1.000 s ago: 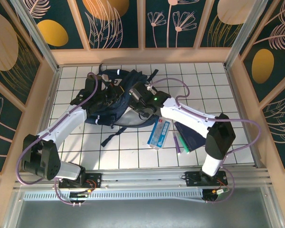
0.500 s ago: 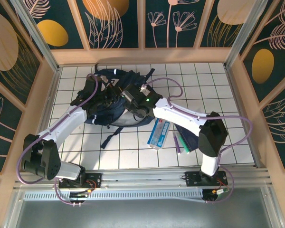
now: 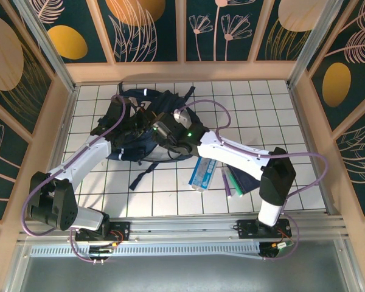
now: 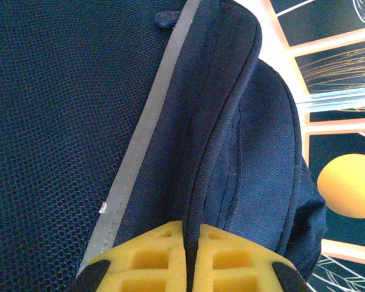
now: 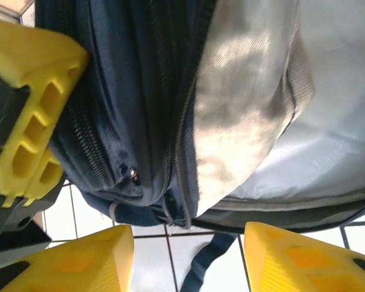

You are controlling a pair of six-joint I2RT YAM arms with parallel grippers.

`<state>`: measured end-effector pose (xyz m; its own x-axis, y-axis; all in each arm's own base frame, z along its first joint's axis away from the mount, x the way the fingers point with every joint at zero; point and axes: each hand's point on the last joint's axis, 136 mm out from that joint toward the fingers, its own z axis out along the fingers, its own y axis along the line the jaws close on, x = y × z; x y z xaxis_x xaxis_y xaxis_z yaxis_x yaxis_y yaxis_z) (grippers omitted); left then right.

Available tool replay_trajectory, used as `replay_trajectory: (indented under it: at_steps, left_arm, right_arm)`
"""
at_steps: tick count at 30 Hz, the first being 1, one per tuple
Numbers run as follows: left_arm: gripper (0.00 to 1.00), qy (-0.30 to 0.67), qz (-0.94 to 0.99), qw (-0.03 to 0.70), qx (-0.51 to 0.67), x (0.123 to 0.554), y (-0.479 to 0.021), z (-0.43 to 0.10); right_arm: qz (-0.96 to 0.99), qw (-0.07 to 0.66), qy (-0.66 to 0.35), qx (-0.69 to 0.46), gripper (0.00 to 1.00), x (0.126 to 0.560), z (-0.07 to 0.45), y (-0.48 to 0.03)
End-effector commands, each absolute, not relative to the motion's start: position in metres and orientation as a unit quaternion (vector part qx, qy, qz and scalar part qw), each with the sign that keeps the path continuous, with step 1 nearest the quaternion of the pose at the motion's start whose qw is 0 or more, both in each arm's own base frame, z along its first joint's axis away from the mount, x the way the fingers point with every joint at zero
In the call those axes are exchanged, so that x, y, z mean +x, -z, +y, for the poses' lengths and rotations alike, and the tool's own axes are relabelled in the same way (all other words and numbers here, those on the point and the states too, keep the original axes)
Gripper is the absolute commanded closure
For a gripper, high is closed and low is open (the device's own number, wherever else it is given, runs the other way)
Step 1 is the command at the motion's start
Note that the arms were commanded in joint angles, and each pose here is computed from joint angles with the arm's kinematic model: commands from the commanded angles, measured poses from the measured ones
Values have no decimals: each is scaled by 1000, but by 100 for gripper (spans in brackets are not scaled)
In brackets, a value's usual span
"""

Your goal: Pack the student bag

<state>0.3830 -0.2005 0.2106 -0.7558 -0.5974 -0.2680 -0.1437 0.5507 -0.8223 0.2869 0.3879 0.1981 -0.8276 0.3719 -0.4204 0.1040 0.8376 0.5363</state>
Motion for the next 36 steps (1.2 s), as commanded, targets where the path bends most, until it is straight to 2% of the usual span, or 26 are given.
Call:
replay_trajectory:
  at_steps: [1, 7, 15, 19, 24, 27, 28, 30, 31, 34, 36]
  left_arm:
    - [100, 446, 821, 268, -235, 385, -232, -205]
    - [100, 453, 818, 259, -242, 381, -231, -205]
    - [100, 456, 817, 261, -239, 381, -235, -206]
    - [100, 456, 816, 264, -239, 382, -235, -205]
    - [100, 435, 823, 275, -240, 382, -231, -199]
    - [100, 411, 829, 296, -237, 382, -228, -190]
    - [100, 403, 832, 302, -232, 382, -228, -188]
    - [100, 392, 839, 309, -217, 383, -229, -186]
    - [100, 393, 840, 311, -210, 383, -231, -187]
    - [100, 412, 832, 318, -192, 382, -243, -193]
    - [100, 420, 830, 317, -184, 382, -249, -195]
  right_arm:
    - [921, 299, -211, 135, 48, 298, 371, -189]
    - [923, 315, -176, 134, 48, 308, 367, -168]
    - [918, 322, -214, 89, 47, 311, 394, -168]
    - [919, 328, -196, 95, 49, 315, 384, -155]
    - [920, 339, -146, 130, 58, 320, 348, -154]
    - [917, 339, -157, 143, 65, 321, 332, -163]
    - [916, 335, -167, 143, 72, 322, 330, -164]
    - [913, 327, -208, 126, 97, 326, 327, -166]
    - [911, 319, -231, 118, 100, 326, 327, -164]
    - [896, 288, -329, 78, 100, 329, 332, -165]
    - [861, 281, -423, -22, 100, 319, 351, -187]
